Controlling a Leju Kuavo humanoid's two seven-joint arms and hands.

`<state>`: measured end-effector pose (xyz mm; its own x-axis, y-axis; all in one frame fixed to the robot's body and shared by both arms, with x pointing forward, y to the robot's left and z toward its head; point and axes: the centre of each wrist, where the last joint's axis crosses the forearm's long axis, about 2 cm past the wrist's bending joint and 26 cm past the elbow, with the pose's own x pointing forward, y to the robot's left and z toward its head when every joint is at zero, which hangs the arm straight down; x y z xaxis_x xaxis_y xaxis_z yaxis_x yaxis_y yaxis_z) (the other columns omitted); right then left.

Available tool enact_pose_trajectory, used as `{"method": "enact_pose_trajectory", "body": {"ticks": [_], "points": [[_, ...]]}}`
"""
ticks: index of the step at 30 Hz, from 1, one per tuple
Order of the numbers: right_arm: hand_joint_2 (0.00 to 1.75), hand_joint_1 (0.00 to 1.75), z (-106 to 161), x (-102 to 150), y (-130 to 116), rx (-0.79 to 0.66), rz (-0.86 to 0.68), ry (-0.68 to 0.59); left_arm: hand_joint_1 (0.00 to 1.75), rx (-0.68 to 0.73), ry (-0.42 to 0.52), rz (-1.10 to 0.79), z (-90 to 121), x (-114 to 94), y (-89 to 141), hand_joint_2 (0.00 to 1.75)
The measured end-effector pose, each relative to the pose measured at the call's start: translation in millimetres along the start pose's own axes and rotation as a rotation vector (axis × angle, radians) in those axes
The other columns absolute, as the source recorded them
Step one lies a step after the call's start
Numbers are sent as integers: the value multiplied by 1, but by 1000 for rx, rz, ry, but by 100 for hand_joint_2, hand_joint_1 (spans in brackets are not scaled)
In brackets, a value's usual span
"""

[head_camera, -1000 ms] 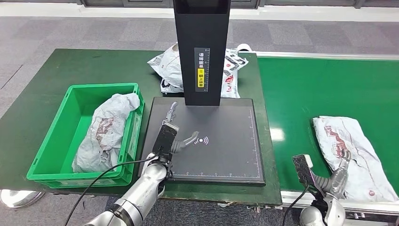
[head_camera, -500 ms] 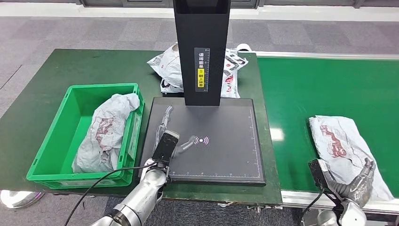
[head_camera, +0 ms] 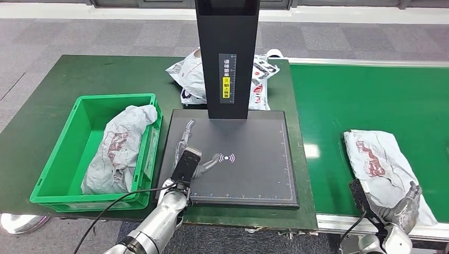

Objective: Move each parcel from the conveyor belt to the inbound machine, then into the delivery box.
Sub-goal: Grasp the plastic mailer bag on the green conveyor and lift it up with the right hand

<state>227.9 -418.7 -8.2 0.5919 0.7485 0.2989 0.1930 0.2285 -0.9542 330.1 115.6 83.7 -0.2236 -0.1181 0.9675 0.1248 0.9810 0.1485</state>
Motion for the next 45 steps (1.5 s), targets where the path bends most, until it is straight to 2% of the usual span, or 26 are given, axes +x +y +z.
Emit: {"method": "enact_pose_trajectory", "body": {"ticks": [11, 16, 20, 24, 28, 42, 45], "points": [[175, 0, 1, 0, 2, 13, 4, 11, 0, 0, 0, 0, 0, 0, 0, 175], [175, 0, -1, -1, 6, 51, 23, 82, 0, -7, -1, -2, -1, 0, 2, 175], [175, 175, -5, 8, 11, 135, 15, 118, 0, -10, 6, -18, -2, 0, 6, 175], [175, 175, -11, 21, 16, 306, -35, 122, 0, -19, 10, -26, -4, 0, 10, 175], [175, 175, -20, 37, 14, 345, -63, 60, 0, -11, 38, -22, -4, -4, 19, 175], [175, 175, -28, 67, 10, 253, -217, -79, 0, 26, 38, -48, -5, -5, 29, 175], [175, 175, -29, 71, 7, 171, -342, -129, 0, 40, 32, -58, -5, -5, 31, 175]]}}
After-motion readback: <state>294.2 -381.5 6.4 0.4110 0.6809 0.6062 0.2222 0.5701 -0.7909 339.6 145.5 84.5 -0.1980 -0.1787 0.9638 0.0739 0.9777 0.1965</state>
